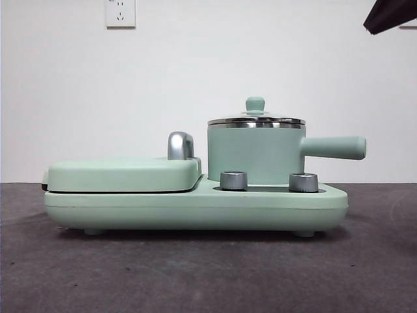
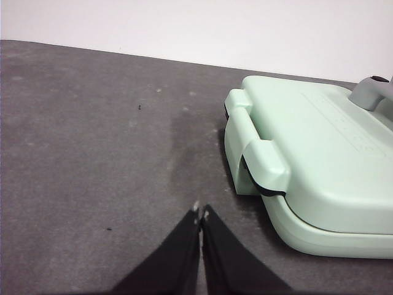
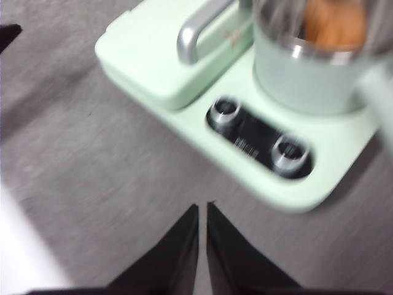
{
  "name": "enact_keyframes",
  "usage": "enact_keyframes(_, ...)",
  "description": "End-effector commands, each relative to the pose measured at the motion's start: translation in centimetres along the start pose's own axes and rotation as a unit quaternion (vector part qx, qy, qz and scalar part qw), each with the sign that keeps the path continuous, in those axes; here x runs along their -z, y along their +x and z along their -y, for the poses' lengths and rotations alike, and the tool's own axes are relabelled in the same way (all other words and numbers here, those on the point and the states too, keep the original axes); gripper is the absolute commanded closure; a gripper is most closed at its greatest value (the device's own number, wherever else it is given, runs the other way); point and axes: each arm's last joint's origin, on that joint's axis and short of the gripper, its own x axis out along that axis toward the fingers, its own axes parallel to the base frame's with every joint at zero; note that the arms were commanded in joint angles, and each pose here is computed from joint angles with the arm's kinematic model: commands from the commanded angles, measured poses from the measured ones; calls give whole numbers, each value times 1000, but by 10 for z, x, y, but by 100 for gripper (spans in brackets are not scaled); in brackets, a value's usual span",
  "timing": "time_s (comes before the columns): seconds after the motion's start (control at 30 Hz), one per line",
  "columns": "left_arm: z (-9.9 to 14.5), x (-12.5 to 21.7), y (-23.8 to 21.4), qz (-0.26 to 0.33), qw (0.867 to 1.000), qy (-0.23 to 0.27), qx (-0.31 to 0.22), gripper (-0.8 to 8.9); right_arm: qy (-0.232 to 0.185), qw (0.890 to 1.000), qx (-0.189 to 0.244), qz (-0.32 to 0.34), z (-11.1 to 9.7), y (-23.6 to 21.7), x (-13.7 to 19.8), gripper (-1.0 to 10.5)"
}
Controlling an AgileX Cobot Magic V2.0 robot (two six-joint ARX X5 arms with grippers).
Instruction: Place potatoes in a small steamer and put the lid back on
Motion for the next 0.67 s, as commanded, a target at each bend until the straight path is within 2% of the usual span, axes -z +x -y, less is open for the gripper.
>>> enact_keyframes(0.03, 0, 3, 1, 1, 1000, -1, 0, 808, -90, 993, 41, 58, 7, -5, 15, 928)
enact_keyframes(0.13, 0, 3, 1, 1, 1000, -1, 0, 808, -86, 980, 109, 143, 19, -6, 48, 928)
enact_keyframes(0.17, 0, 3, 1, 1, 1000, -1, 0, 808, -87, 971, 143, 170, 23, -5, 62, 928)
enact_keyframes(0.27, 0, 3, 1, 1, 1000, -1, 0, 808, -83, 946, 225, 218, 33, 1, 92, 928)
enact_keyframes(0.33, 0, 3, 1, 1, 1000, -1, 0, 808, -79, 936, 250, 233, 38, 7, 109, 928)
enact_keyframes(0.43, 0, 3, 1, 1, 1000, -1, 0, 808, -58, 931, 270, 241, 44, 16, 129, 928)
enact_keyframes(0.6, 0, 3, 1, 1, 1000, -1, 0, 808, -15, 933, 273, 235, 51, 29, 150, 928)
enact_keyframes(0.67, 0, 3, 1, 1, 1000, -1, 0, 808, -12, 933, 275, 233, 51, 29, 151, 928)
